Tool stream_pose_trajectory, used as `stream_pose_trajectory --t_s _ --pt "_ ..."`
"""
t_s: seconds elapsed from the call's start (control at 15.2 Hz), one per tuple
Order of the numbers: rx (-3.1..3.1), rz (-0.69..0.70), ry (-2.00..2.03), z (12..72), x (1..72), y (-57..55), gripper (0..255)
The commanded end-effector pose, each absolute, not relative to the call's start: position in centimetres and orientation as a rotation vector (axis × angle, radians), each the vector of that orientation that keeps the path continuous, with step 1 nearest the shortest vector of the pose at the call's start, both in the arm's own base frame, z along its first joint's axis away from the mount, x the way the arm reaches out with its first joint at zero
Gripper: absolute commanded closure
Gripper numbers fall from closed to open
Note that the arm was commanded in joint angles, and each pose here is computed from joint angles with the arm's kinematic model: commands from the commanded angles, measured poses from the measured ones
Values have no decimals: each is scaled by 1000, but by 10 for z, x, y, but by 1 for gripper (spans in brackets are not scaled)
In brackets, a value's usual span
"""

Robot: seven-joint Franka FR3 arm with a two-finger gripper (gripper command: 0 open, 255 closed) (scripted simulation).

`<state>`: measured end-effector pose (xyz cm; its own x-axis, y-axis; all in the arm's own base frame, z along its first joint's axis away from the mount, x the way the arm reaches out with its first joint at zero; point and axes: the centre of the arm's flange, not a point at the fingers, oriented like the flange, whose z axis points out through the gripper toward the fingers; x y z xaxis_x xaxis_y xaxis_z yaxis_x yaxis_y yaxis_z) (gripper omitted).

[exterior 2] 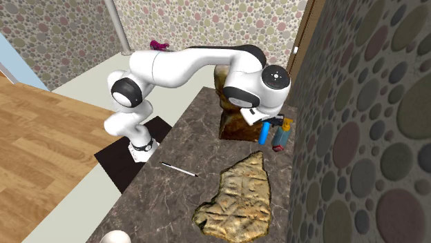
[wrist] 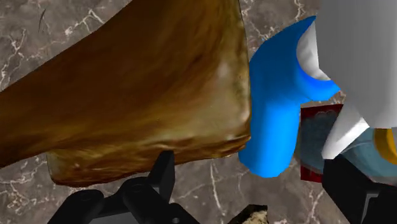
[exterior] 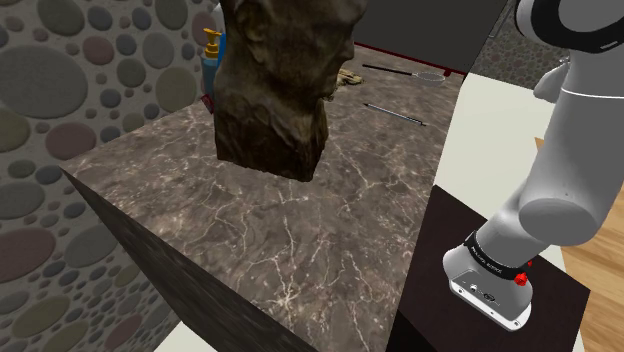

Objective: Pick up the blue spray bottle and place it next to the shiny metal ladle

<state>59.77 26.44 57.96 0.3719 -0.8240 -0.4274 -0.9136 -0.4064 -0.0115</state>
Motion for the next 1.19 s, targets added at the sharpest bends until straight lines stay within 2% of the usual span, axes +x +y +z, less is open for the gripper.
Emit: stream_pose_trajectory --t_s 0.0,0.53,0.99,1.06,1.12 --pt "-2331 555 1597 578 615 272 0" --pt "-2331 555 1597 543 609 289 0" --pt "-2331 555 1597 543 609 289 0" --pt "-2331 555 1597 541 606 292 255" --pt "-2331 554 1597 544 605 291 255"
